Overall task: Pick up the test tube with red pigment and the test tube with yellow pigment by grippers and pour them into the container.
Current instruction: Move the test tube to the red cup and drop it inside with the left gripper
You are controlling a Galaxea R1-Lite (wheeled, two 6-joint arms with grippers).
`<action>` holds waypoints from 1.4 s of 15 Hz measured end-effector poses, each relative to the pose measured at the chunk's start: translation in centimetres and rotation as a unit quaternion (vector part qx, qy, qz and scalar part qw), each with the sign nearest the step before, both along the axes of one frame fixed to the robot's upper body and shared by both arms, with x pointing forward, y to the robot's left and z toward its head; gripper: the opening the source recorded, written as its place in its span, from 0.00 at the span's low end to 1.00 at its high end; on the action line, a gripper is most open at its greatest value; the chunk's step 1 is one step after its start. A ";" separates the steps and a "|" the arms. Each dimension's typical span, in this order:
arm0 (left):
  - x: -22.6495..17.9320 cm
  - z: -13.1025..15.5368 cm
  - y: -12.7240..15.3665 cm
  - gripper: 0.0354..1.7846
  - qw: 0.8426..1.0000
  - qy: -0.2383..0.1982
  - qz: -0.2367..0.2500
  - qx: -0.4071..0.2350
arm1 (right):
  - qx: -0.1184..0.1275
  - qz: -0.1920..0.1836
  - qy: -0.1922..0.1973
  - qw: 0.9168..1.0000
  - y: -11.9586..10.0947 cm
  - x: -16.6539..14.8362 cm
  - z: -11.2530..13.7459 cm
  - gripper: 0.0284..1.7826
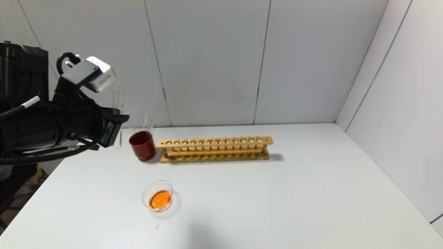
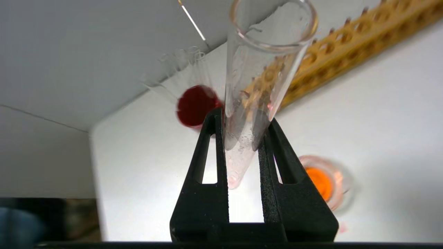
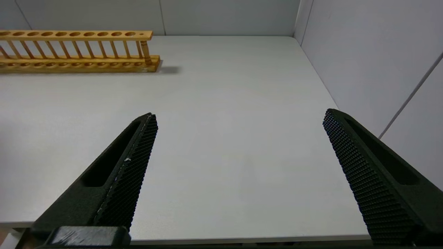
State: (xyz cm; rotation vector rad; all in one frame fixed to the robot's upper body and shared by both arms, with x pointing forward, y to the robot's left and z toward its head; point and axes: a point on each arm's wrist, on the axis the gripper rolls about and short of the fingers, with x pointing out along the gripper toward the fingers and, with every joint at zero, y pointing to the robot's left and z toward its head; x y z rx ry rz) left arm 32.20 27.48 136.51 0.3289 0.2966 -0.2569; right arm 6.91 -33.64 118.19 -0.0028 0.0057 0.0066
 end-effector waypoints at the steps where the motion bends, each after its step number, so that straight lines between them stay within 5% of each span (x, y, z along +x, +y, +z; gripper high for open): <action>1: 0.6 -0.3 1.0 0.15 0.999 -0.001 0.015 -0.037 | 0.000 0.000 0.000 1.000 0.0 0.0 0.0 0.98; 5: 5.1 -2.7 5.4 0.15 0.986 -0.049 0.093 -0.129 | 0.000 0.000 0.000 1.000 0.0 0.0 0.0 0.98; 11: 10.6 -7.2 6.4 0.15 0.956 -0.073 0.124 -0.256 | 0.000 0.000 0.000 1.000 0.0 0.0 0.0 0.98; 21: 14.5 -13.4 6.5 0.15 0.950 -0.065 0.134 -0.275 | 0.000 0.000 0.000 1.000 0.0 0.0 0.0 0.98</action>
